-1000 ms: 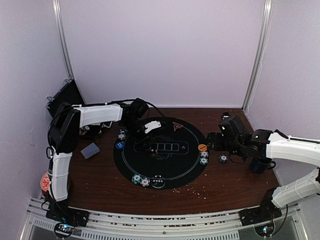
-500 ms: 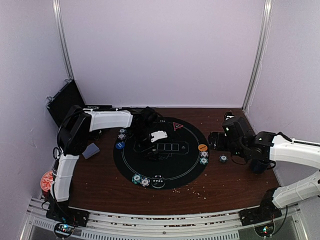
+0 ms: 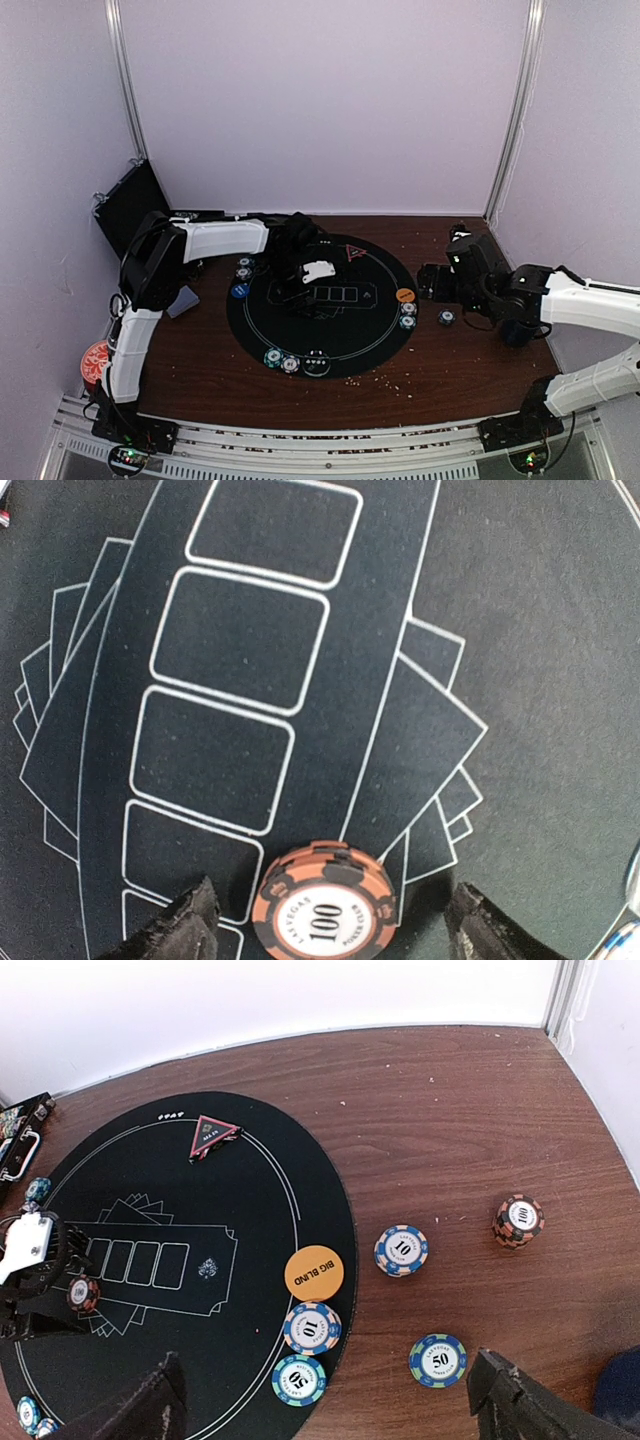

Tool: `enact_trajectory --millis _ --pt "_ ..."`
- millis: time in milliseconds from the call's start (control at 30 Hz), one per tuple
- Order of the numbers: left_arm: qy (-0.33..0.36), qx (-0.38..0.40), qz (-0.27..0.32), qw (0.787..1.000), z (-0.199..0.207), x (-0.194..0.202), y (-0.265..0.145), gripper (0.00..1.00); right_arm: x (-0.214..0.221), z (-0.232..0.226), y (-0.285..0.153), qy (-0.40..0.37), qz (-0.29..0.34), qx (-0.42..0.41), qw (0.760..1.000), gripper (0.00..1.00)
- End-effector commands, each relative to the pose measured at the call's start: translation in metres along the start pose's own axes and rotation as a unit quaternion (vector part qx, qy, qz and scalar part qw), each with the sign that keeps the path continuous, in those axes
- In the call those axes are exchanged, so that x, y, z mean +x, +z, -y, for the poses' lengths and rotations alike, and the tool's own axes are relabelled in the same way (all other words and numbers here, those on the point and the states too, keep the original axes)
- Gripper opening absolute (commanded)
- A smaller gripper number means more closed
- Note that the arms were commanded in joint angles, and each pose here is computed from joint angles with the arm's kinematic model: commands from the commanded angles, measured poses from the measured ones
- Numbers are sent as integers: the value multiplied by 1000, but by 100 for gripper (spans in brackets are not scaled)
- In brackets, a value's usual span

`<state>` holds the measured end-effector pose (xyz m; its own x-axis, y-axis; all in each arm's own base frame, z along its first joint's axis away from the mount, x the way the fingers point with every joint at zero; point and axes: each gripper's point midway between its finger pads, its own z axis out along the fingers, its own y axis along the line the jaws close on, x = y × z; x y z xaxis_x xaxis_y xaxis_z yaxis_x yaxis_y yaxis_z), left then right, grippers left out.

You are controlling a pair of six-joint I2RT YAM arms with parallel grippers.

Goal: Distribute texas hold em gaming equipment
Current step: Pick up the pile of poker chips from the pile of poker chips.

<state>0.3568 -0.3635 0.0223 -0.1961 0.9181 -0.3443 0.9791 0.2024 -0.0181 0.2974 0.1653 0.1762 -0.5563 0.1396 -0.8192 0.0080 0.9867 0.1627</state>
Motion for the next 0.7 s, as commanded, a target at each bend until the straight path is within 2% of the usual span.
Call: enact_trajectory --millis 0,300,467,667 --pt "7 -17 -46 999 -8 19 7 79 -6 4 -3 11 15 4 1000 99" --pt "17 -26 -71 997 -9 24 18 73 -6 4 -3 11 15 4 1000 99" --pt "26 -21 -77 996 -5 22 22 65 -6 4 -3 10 14 3 1000 99" --pt "28 -15 -82 996 -3 23 25 48 -7 4 -4 11 15 2 1000 99"
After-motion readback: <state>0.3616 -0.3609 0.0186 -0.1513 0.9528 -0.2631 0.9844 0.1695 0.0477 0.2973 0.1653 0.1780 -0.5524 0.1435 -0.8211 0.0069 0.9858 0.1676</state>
